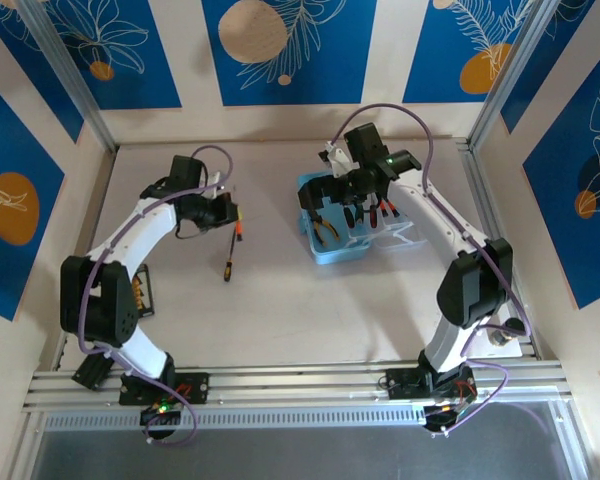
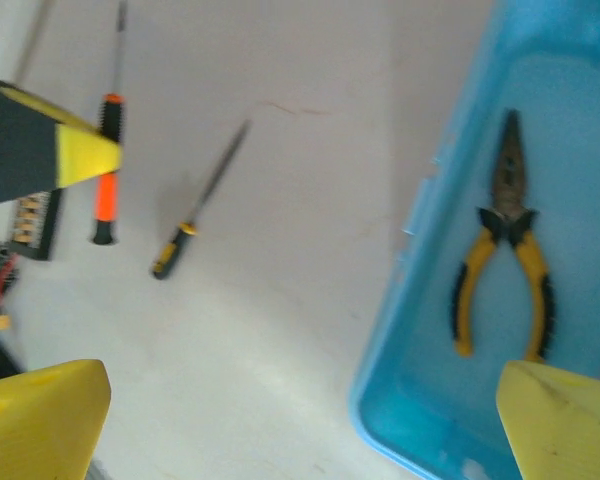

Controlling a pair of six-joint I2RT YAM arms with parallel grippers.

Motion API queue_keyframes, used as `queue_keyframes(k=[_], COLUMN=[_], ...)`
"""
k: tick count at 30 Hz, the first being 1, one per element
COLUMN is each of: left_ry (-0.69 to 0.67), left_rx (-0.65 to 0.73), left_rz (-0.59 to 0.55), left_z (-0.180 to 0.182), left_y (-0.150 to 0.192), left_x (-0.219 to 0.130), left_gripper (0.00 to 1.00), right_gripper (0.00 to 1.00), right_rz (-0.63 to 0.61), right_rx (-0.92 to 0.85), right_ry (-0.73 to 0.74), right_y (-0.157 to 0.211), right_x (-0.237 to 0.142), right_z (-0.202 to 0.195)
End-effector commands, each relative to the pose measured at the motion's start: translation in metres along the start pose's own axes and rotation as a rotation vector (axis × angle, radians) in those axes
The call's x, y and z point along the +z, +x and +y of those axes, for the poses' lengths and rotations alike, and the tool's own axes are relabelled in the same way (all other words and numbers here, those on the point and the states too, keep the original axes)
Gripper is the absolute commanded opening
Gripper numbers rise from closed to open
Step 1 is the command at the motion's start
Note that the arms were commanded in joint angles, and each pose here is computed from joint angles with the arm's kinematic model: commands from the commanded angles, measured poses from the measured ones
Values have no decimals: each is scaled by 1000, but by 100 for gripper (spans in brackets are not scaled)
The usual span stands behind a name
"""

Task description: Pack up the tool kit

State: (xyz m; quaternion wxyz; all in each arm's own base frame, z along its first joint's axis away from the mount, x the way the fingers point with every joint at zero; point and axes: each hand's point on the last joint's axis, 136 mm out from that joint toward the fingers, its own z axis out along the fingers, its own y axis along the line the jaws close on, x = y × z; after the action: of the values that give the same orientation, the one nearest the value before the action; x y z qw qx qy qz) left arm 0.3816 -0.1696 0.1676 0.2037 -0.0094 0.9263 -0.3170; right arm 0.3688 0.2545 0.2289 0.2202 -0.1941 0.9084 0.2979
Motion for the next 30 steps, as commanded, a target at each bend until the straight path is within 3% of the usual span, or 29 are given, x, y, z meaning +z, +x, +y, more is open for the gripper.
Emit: queue_keyframes(k=[1,4,12,17,30], left_ry=[324,453,643,677,714], left_rx=[39,65,92,86,99], left_rz=[-66,-76,-72,-61,-43], left_z=[-75,-109,-165,-172,-176], left_y=[-27,-35,-35,-33,-27], left_x=[-16,-17,-11,-6,-2], left_gripper=[0,0,0,0,0], right_gripper=[99,100,75,64,21], right_rz=[-81,-116,-105,-97,-88], right_rx=[-16,-18,-10,-18,-12], right_ry=[-156,-219,-301,-317,-310], right_y=[-14,-18,-19,-22,-27], right_x=[-8,-9,2,7,17], right_z=[32,43,55,59,58])
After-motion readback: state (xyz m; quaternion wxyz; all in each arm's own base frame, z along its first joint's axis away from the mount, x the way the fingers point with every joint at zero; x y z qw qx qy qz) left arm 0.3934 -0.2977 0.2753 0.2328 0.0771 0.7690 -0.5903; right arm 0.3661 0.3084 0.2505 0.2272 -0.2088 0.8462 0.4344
